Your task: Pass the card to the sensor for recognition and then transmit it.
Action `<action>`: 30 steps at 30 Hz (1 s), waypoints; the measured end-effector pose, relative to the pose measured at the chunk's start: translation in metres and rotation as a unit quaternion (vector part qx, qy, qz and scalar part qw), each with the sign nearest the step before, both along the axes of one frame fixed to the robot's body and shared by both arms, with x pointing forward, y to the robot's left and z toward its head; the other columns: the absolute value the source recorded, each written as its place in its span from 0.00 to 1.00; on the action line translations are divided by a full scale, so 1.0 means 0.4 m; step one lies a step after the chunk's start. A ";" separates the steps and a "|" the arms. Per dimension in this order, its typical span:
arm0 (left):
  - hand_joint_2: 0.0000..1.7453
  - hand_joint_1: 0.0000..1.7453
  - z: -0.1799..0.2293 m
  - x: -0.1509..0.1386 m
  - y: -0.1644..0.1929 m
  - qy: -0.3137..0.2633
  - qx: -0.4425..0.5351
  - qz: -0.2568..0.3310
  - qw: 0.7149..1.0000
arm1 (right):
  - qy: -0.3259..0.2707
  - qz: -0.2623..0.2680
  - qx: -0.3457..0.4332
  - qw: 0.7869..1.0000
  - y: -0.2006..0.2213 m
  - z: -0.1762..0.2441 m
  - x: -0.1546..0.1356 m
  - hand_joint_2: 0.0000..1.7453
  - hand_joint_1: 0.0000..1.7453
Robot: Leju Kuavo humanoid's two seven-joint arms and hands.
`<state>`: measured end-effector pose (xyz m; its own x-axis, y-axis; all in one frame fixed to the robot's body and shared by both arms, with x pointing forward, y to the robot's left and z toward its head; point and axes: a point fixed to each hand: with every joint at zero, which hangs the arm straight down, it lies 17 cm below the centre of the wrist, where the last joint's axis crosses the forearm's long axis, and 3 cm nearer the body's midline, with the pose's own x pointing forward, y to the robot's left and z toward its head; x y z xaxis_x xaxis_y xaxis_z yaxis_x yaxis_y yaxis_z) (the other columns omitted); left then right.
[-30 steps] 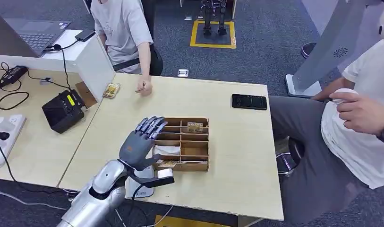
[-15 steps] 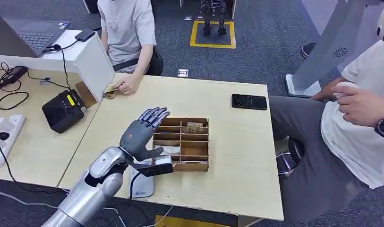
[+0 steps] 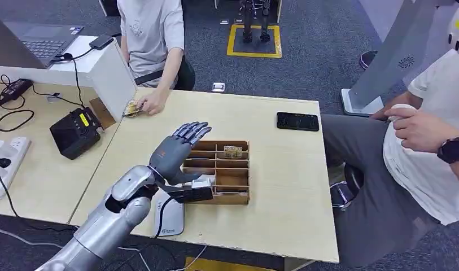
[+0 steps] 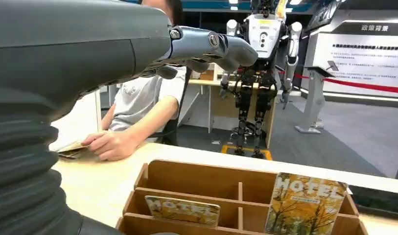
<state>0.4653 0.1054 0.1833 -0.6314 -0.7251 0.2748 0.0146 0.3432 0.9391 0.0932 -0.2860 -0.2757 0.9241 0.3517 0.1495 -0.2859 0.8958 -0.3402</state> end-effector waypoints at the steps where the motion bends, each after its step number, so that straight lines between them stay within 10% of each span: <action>1: 1.00 0.00 -0.001 -0.001 -0.004 0.000 0.002 -0.002 1.000 | 0.000 0.000 0.000 1.000 0.000 0.000 0.000 0.00 0.00; 30: 1.00 0.00 -0.106 0.008 0.001 -0.009 0.062 0.032 0.997 | 0.001 0.008 -0.001 1.000 0.001 0.000 0.000 0.00 0.00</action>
<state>0.4686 0.1057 0.1408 -0.5862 -0.7924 0.1686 -0.0214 0.2232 0.9745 0.0933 -0.2857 -0.2757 0.9188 0.3662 0.1475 -0.2999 0.8904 -0.3425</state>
